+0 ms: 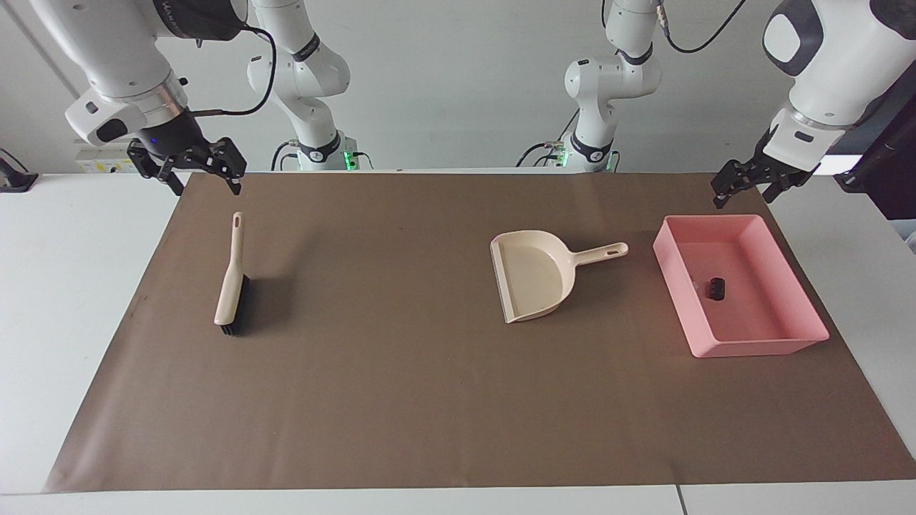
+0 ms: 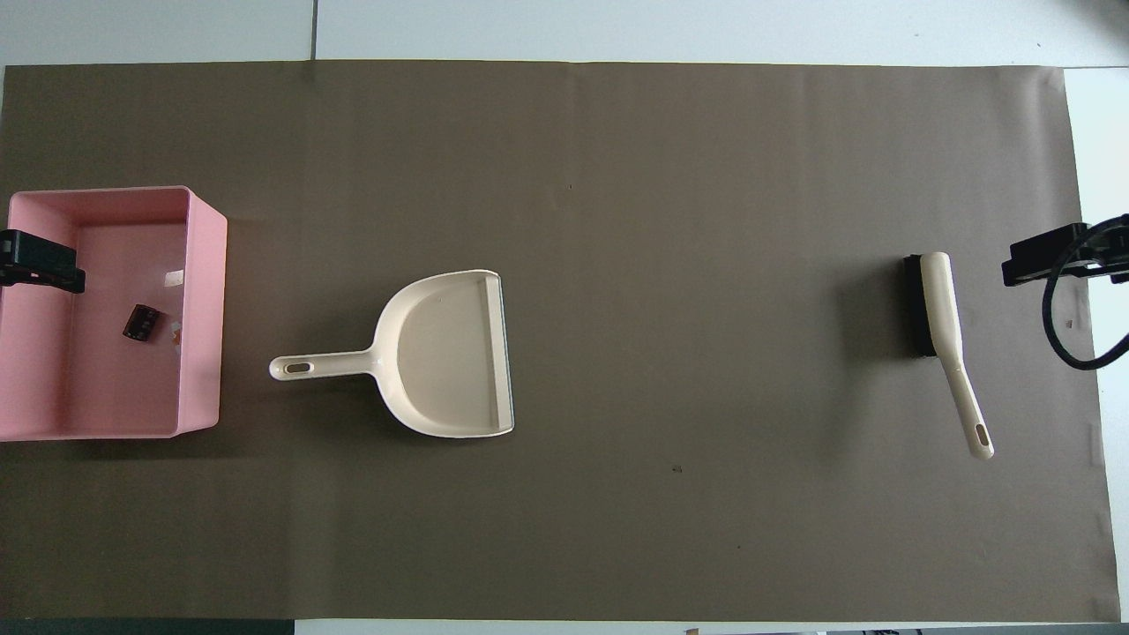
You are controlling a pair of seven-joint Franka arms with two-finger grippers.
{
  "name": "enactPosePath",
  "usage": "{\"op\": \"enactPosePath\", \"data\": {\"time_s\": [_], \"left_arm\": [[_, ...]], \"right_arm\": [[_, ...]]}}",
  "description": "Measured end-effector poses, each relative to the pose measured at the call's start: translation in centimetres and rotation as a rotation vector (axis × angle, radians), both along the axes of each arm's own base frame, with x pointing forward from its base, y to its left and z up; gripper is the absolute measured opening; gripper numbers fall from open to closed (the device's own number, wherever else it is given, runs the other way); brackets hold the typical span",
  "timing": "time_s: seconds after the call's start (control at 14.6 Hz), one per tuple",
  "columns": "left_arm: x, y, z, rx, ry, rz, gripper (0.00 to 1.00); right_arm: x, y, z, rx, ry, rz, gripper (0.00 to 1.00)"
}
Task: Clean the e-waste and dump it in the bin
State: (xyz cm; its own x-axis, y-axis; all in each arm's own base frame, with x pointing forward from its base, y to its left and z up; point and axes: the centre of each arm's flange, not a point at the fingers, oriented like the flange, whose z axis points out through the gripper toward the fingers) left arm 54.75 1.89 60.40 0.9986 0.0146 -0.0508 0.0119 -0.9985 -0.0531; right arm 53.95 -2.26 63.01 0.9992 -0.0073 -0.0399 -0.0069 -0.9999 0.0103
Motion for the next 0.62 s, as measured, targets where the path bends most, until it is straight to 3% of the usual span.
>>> {"op": "enactPosePath", "data": {"time_s": [0.62], "left_arm": [[-0.02,0.4,0.0,0.0,0.0,0.007,0.98]], "right_arm": [[0.0,0.24,-0.01,0.001,0.001,0.004,1.0]]}}
